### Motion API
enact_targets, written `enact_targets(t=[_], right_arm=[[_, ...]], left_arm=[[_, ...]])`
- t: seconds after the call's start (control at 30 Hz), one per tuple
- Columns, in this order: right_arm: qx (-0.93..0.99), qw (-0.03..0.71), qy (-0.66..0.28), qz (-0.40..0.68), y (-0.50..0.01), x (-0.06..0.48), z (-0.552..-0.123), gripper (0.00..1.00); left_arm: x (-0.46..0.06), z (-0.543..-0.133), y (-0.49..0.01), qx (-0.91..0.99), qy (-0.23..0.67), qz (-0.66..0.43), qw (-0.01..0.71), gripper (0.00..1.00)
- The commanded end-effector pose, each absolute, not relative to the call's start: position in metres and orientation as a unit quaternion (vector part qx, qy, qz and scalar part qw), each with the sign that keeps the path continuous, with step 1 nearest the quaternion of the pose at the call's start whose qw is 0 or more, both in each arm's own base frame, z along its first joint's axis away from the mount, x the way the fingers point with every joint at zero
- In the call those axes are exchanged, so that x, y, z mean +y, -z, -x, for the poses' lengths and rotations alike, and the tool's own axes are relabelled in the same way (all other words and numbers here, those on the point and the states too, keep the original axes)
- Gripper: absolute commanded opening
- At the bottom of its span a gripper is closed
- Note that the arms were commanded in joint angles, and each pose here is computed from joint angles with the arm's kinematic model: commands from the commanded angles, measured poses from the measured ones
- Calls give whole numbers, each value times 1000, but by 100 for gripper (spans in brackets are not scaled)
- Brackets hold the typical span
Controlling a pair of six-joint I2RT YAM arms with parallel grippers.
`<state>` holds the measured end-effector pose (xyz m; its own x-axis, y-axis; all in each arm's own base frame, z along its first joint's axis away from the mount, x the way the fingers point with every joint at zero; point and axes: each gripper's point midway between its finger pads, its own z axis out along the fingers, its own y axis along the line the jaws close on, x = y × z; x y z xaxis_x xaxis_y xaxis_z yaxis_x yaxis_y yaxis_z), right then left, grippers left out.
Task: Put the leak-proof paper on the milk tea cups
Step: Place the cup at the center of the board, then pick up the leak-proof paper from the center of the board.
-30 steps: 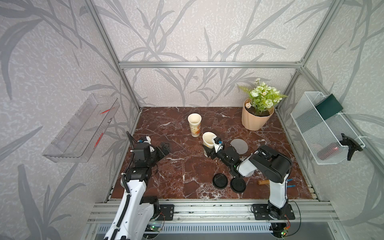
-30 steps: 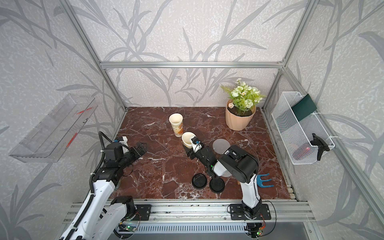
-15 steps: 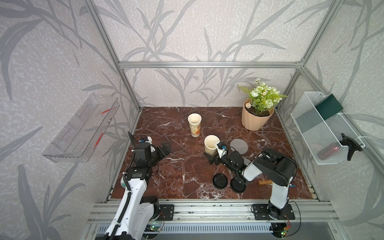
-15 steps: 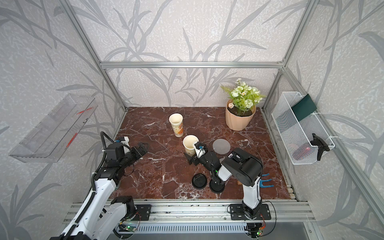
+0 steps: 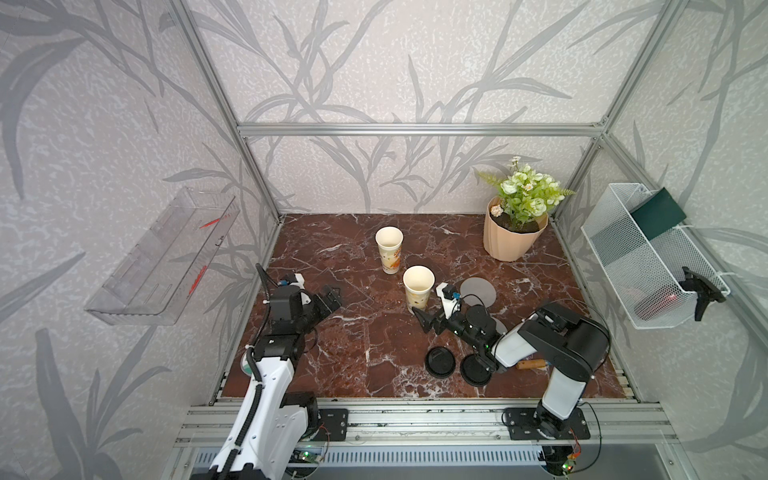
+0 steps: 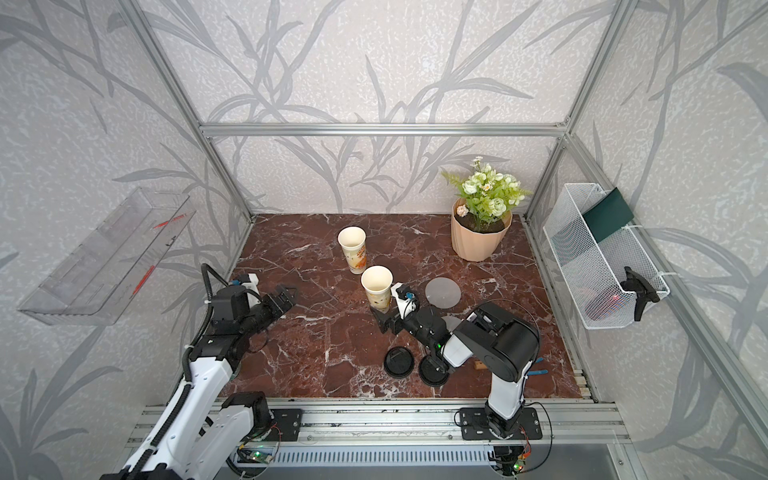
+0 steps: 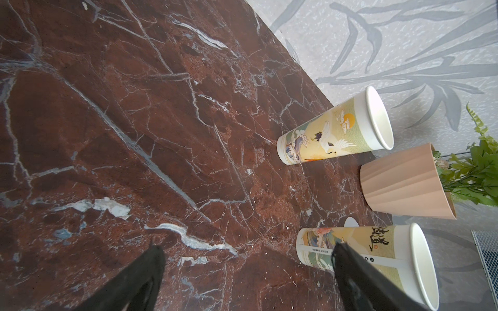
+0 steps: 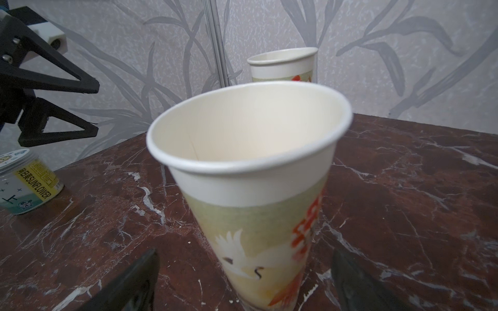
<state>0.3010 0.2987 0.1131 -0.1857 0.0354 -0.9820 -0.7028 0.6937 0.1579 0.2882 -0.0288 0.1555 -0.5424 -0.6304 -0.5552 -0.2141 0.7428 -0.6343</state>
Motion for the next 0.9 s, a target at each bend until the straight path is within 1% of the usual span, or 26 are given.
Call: enact_targets(t=[0.0, 0.07, 0.13, 0.17, 0.2, 0.23, 0.27, 0.3, 0.4, 0.5, 0.57, 0.63, 0.7, 0.73, 0.8, 0.83, 0.87], right_arm=[[702, 597, -322, 215, -123, 288, -297, 99], [708, 592, -331, 197, -124, 273, -291, 99], [726, 575, -344, 151, -123, 247, -291, 99], [740, 557, -355, 127, -121, 236, -295, 99], [767, 521, -362, 97, -113, 222, -303, 99], [803, 478, -350, 65, -103, 208, -312, 99], [834, 448, -320, 50, -94, 197, -316, 99], [867, 422, -263, 41, -86, 183, -318, 99], [912, 390, -128, -19, -88, 135, -325, 99], [932, 352, -59, -64, -94, 106, -335, 99], [945, 320, -31, -64, -95, 101, -341, 99], [963, 266, -6, -39, -89, 100, -342, 99], [968, 241, 51, -55, -78, 83, -349, 99], [972, 224, 51, -54, -70, 83, -352, 99], [978, 196, 17, -65, -56, 86, -359, 99], [979, 189, 5, -69, -51, 88, -362, 94], [981, 178, 11, -70, -42, 86, -363, 91]], left_arm=[[-27, -289, -164, 838, 251, 244, 419, 98], [-29, -290, -165, 838, 254, 238, 420, 98], [-31, -291, -167, 839, 258, 233, 419, 98], [-31, -291, -168, 839, 259, 231, 420, 98], [-32, -292, -168, 839, 260, 230, 420, 98], [-32, -293, -167, 838, 262, 229, 420, 98], [-33, -294, -168, 837, 263, 228, 422, 98], [-33, -295, -169, 836, 264, 226, 424, 98], [-33, -297, -171, 835, 264, 226, 426, 98], [-32, -299, -169, 836, 263, 226, 425, 98], [-33, -299, -168, 836, 264, 226, 424, 98], [-34, -300, -168, 837, 266, 224, 423, 98], [-34, -300, -167, 837, 266, 225, 423, 98], [-34, -300, -167, 836, 266, 225, 423, 98], [-34, -299, -167, 836, 268, 224, 424, 99], [-35, -298, -166, 837, 267, 223, 423, 98], [-35, -297, -166, 838, 265, 223, 421, 98]])
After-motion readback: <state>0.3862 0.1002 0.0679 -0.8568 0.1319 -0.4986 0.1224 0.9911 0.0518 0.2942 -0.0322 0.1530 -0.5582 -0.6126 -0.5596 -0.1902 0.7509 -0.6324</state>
